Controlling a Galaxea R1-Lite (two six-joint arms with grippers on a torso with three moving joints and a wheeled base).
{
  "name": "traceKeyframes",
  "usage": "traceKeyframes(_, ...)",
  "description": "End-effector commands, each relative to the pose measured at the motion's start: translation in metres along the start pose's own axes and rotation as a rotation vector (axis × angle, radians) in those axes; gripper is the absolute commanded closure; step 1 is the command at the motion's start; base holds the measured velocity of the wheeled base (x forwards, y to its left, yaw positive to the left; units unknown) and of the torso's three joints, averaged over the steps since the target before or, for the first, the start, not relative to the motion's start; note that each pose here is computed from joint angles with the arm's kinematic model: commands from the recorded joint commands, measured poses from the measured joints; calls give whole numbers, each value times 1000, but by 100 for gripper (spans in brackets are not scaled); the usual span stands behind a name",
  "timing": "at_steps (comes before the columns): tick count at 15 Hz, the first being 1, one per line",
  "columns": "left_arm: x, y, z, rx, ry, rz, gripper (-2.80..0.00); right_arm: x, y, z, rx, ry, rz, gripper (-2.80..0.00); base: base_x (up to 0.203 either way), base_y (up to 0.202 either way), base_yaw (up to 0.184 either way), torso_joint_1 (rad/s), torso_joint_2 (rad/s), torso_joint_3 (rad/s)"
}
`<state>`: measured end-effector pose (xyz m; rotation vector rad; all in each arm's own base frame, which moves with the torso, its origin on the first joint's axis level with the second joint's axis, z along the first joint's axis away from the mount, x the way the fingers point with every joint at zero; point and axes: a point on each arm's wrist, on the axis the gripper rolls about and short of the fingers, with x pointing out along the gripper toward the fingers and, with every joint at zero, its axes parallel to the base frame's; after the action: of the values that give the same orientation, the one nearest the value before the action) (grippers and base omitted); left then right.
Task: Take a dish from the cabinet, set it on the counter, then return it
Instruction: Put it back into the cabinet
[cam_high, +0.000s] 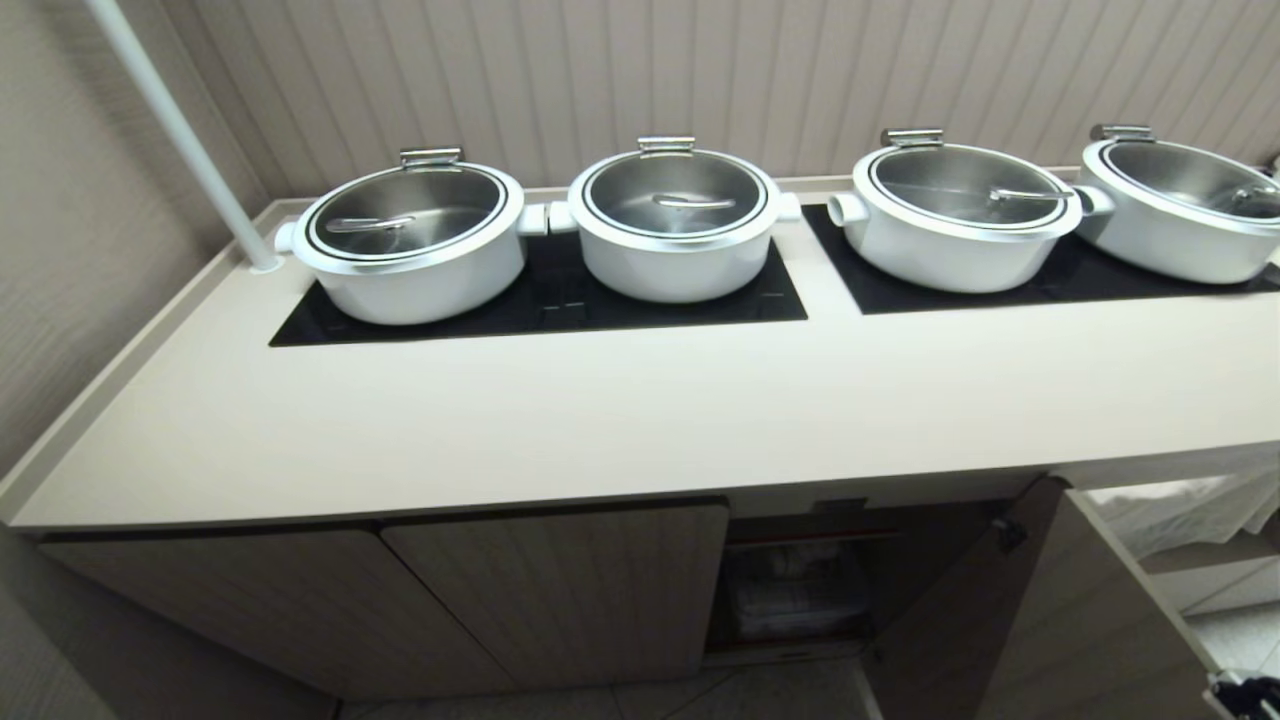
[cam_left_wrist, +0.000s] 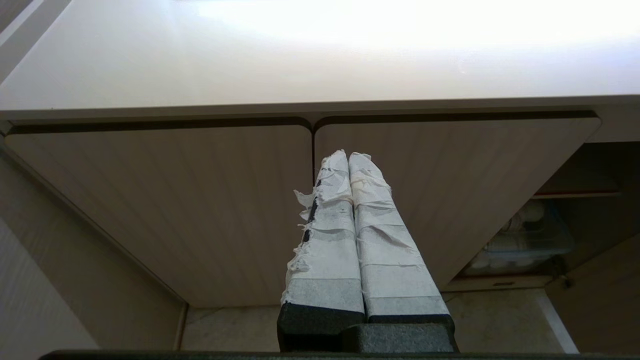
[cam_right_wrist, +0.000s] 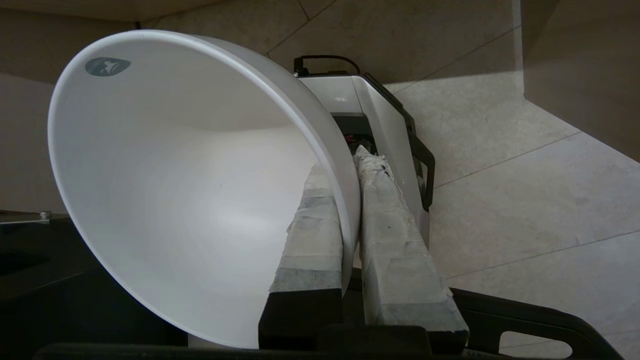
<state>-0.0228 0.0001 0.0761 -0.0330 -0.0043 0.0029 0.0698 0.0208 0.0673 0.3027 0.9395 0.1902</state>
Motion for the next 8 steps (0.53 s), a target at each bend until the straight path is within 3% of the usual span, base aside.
traceKeyframes(1, 0, 0, 0, -1, 0, 1, 0, 0, 0, 0, 4, -2, 1, 0, 0, 0, 0, -54, 139, 66)
traceKeyframes(8, 0, 0, 0, -1, -2, 0, 0, 0, -1, 0, 22, -1, -7, 0, 0, 0, 0, -67, 145, 75)
